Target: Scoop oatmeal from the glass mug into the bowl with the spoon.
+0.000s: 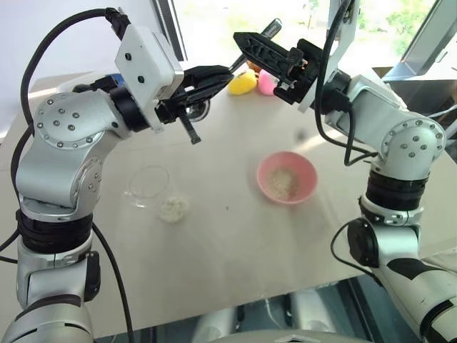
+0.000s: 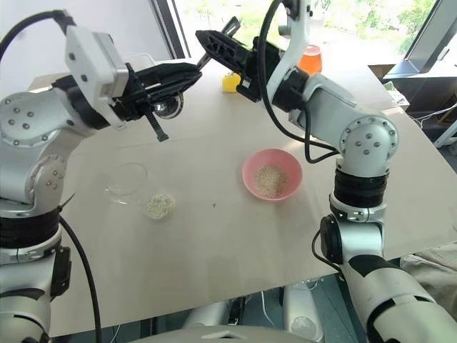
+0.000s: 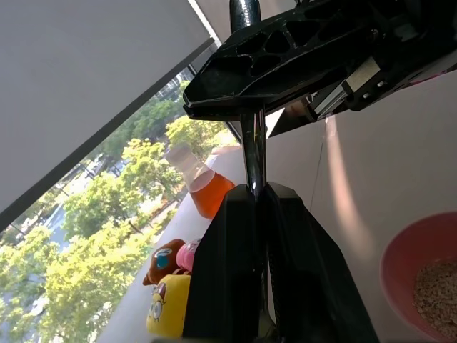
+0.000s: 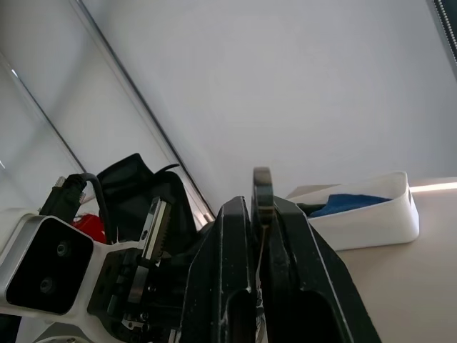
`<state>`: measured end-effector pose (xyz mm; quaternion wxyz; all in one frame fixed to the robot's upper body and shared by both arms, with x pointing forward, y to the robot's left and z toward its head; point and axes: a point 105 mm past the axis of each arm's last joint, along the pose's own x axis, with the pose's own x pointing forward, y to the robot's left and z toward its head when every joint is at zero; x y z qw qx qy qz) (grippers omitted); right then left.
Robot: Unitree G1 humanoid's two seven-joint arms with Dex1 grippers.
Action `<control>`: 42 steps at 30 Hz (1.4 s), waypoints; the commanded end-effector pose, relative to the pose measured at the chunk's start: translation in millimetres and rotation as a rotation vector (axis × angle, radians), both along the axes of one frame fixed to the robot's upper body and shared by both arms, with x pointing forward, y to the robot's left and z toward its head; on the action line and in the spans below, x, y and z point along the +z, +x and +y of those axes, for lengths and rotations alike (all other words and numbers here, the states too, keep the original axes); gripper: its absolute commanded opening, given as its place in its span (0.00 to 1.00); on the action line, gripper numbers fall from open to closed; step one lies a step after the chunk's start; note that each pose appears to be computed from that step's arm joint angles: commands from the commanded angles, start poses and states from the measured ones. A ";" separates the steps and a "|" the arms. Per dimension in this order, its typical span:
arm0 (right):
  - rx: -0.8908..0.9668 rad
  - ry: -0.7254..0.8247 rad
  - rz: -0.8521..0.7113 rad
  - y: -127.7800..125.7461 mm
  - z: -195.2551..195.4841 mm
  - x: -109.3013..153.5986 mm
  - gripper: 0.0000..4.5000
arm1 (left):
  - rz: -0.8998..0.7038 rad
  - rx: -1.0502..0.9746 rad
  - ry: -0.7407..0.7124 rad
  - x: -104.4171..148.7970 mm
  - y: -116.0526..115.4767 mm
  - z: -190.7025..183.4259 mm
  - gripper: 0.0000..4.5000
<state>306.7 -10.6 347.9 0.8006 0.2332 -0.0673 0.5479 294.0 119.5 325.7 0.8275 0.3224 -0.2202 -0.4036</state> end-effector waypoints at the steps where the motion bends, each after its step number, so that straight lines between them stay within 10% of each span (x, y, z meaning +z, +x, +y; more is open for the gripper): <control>1: 0.037 0.046 -0.068 -11.9 0.0 17.1 0.00 | -0.065 0.040 -0.011 10.5 -2.1 7.4 0.32; 3: 0.028 0.053 -0.066 -10.2 -0.5 18.1 0.00 | -0.069 0.036 -0.048 12.8 -7.7 10.7 0.53; 11: -0.090 0.086 -0.052 7.5 -17.2 20.0 0.00 | -0.023 0.218 -0.434 40.1 -33.8 91.6 0.53; 19: -0.164 0.084 -0.037 27.5 -26.8 16.1 0.00 | 0.271 0.435 -0.743 -37.0 -79.5 185.8 0.53; 28: -0.199 0.077 -0.048 46.4 -53.6 22.9 0.00 | 0.500 0.678 -0.760 -167.0 -139.2 205.2 0.53; 42: -0.152 -0.009 0.069 31.5 -68.4 -6.8 0.00 | 0.241 0.621 -0.401 -198.3 -94.1 167.2 0.53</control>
